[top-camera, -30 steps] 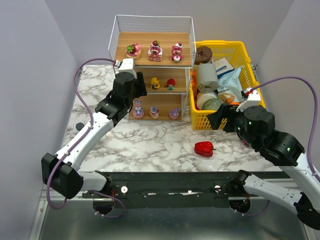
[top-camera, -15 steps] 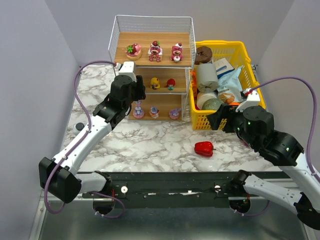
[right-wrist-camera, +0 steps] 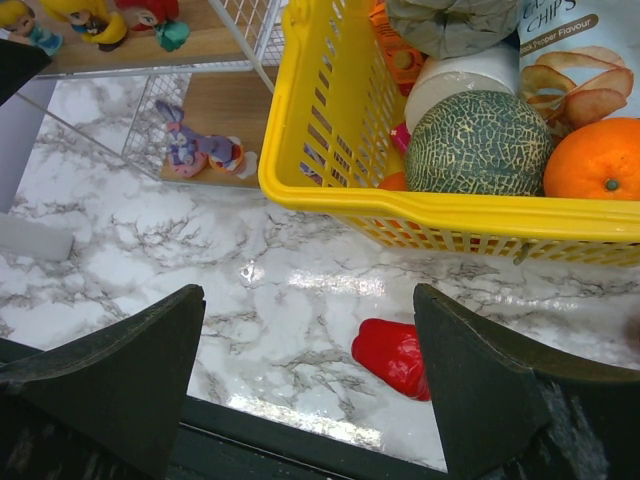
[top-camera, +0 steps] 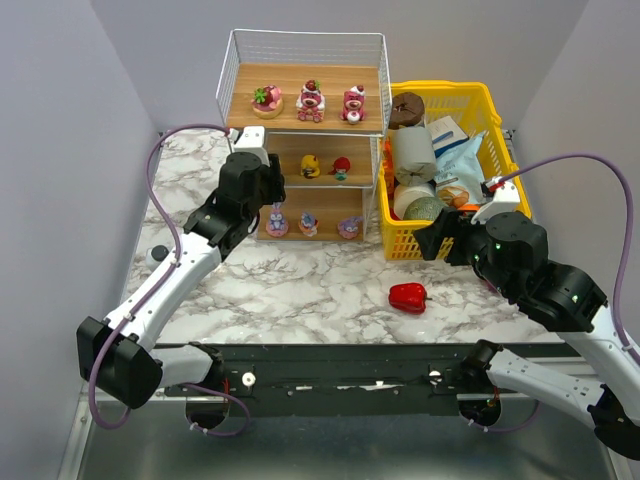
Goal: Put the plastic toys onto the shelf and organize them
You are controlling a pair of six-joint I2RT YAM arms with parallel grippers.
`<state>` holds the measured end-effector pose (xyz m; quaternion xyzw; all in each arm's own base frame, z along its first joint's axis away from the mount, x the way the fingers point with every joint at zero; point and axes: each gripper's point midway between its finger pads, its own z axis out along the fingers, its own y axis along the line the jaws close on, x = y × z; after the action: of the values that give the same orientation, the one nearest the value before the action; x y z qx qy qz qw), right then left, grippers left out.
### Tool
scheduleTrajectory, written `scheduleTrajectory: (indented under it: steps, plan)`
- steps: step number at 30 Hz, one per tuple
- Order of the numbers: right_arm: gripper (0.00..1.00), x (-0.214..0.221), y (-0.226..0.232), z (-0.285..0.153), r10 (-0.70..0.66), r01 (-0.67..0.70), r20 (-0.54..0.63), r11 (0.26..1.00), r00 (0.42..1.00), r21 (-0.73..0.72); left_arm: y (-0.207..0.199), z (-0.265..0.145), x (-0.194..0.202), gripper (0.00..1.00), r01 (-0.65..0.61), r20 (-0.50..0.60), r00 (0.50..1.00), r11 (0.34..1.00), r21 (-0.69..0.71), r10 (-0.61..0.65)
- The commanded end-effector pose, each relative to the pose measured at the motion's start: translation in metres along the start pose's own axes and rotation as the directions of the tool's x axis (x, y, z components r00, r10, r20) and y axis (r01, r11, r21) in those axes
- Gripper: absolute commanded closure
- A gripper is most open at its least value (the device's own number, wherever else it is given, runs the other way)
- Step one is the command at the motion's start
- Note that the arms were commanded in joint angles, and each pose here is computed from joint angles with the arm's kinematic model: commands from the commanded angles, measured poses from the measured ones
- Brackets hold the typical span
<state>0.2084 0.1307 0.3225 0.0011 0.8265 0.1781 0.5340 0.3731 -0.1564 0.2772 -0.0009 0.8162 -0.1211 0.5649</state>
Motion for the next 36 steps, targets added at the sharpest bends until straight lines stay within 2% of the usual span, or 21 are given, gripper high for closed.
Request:
scheduleTrajectory:
  steps: [1,11,22,25,26,27,28,29,36]
  plan:
    - [0.08,-0.005,-0.003,-0.001,0.013,-0.014,0.026,1.000,1.000,0.016,0.020,-0.002,0.034,0.47,-0.012,-0.108,0.994,0.998,-0.065,0.005]
    - [0.08,-0.006,-0.002,0.001,0.012,-0.012,0.025,1.000,1.000,0.013,0.016,-0.020,0.011,0.44,0.001,-0.012,1.000,1.000,-0.022,-0.001]
    - [0.08,-0.006,0.000,0.001,0.012,-0.012,0.024,1.000,1.000,0.003,0.019,-0.042,0.008,0.42,0.012,-0.002,1.000,1.000,-0.011,-0.012]
    - [0.07,-0.005,0.000,0.001,0.005,-0.005,0.022,1.000,1.000,0.000,0.022,-0.054,0.009,0.33,0.027,-0.012,1.000,1.000,-0.016,-0.027]
    - [0.07,-0.005,0.000,0.001,-0.004,0.004,0.023,1.000,1.000,-0.001,0.023,-0.061,0.006,0.21,0.038,0.000,0.999,0.999,-0.018,-0.038]
    - [0.07,-0.006,0.002,0.001,-0.010,0.010,0.019,1.000,1.000,-0.008,0.026,-0.066,0.009,0.15,0.038,-0.013,0.999,0.999,-0.028,-0.038]
    - [0.05,-0.005,0.003,0.001,-0.016,0.016,0.017,1.000,1.000,-0.015,0.027,-0.071,0.008,0.04,0.047,-0.011,0.999,0.998,-0.029,-0.048]
    - [0.02,-0.005,0.004,0.001,-0.042,0.042,0.015,0.999,0.999,-0.027,0.028,-0.079,0.004,0.01,0.051,0.003,0.999,0.998,-0.029,-0.051]
    - [0.00,-0.016,0.005,-0.002,-0.094,0.096,0.045,0.995,0.995,-0.033,0.051,-0.126,-0.005,0.01,0.075,0.021,0.997,0.991,-0.107,-0.073]
